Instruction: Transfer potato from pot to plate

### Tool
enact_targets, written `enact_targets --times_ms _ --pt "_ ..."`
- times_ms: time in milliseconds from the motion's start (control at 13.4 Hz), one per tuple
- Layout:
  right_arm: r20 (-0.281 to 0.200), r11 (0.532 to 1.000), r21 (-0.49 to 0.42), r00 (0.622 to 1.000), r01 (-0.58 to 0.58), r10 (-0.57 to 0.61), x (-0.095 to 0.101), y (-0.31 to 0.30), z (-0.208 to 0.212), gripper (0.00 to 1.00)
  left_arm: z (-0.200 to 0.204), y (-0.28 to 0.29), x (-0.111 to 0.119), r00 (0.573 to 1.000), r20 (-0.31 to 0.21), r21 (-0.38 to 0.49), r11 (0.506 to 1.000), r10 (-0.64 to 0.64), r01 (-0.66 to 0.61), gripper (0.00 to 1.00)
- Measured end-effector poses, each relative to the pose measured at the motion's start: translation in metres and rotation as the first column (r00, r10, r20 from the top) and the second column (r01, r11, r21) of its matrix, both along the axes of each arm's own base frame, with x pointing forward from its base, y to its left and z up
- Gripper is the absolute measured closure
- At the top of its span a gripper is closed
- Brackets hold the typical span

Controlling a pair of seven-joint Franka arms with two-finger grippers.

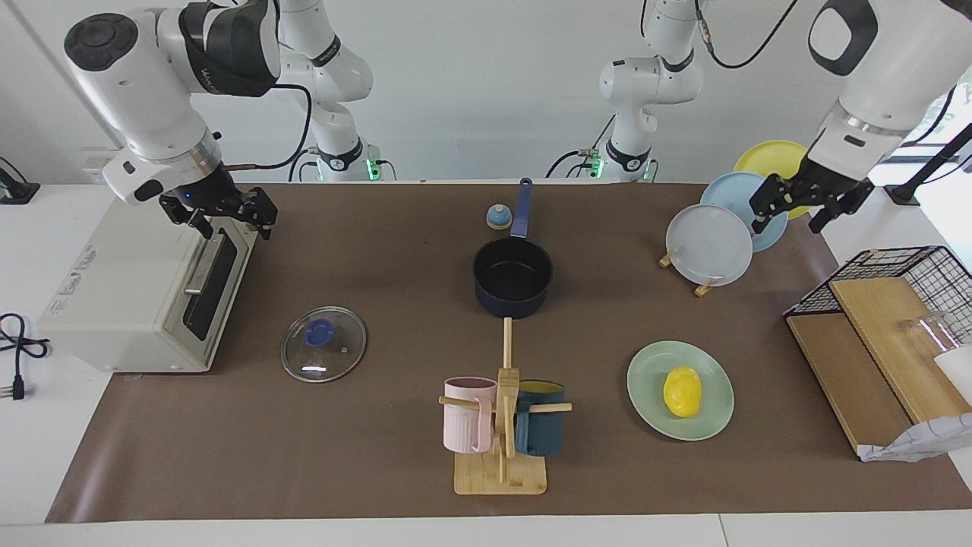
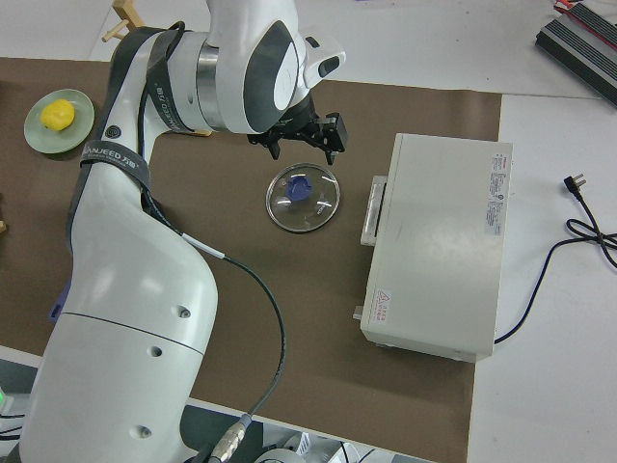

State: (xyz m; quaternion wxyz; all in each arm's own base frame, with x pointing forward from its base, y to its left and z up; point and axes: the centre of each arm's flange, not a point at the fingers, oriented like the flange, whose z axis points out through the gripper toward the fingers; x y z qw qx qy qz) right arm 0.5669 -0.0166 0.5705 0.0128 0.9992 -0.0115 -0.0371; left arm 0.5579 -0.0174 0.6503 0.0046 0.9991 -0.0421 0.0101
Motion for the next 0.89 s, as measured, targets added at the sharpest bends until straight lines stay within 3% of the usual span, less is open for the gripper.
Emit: enact_targets --times_ms 149,447,670,893 --pt "0.0 1.0 0.0 1.0 0.0 0.0 0.0 0.0 0.0 0.0 0.011 0.001 -0.023 1.0 -0.023 -0.002 1.0 -0.001 0.001 0.0" --pt "0.0 1.0 0.0 1.0 0.0 0.0 0.0 0.0 0.0 0.0 -0.02 -0.002 -0.041 0.997 -0.075 -0.001 1.0 0.005 -0.005 0.0" --pt "0.0 1.0 0.0 1.0 0.0 0.0 0.0 0.0 0.0 0.0 -0.024 -0.013 -0.038 0.999 -0.039 0.006 0.999 0.034 -0.034 0.0" --pt "0.0 1.0 0.0 1.0 0.0 0.0 0.0 0.0 0.0 0.0 -0.002 -0.015 -0.035 0.999 0.003 0.002 0.999 0.039 -0.039 0.0"
